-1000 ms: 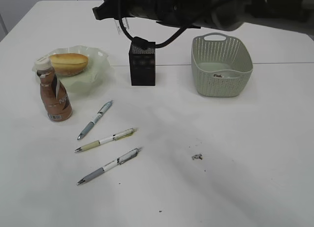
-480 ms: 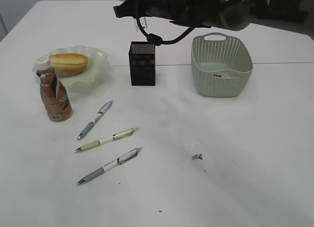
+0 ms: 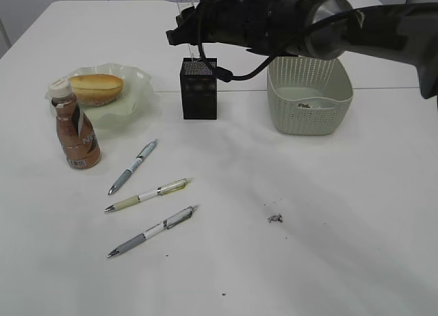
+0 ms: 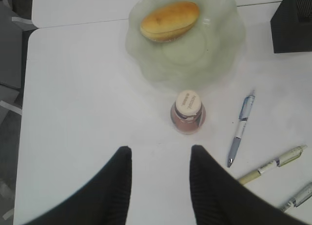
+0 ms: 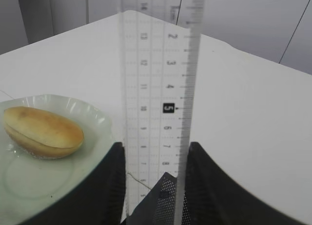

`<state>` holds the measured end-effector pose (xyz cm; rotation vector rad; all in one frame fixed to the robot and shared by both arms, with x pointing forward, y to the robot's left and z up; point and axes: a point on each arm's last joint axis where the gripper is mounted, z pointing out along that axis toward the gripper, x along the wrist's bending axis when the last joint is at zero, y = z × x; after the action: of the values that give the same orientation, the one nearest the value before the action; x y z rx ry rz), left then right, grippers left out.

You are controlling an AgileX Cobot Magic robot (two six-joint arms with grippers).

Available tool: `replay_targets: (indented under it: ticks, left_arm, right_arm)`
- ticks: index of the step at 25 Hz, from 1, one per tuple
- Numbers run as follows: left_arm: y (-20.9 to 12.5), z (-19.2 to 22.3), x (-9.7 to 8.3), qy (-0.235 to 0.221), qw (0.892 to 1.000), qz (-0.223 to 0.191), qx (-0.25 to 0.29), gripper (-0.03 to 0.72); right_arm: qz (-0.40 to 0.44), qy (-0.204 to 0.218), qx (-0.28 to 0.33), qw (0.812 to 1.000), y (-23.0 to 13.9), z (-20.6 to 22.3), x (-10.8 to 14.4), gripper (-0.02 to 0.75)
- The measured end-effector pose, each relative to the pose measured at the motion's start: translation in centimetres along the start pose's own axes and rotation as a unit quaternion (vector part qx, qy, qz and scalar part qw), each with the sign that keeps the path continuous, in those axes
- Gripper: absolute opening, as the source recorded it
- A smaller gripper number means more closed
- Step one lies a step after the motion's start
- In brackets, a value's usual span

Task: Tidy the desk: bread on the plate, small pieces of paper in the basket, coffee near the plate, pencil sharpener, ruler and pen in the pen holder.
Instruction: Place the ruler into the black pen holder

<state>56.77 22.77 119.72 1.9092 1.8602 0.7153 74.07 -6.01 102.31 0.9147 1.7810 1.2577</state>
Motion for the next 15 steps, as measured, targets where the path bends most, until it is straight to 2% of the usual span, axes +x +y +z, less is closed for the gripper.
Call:
replay_targets:
  ticks: [15]
  left_arm:
    - [0.0, 0.5, -0.1, 0.001, 1.0, 0.001, 0.006, 0.29]
  right_arm:
    - [-0.002, 0.021, -0.042, 0.999, -0.6, 2.5, -1.1, 0.259]
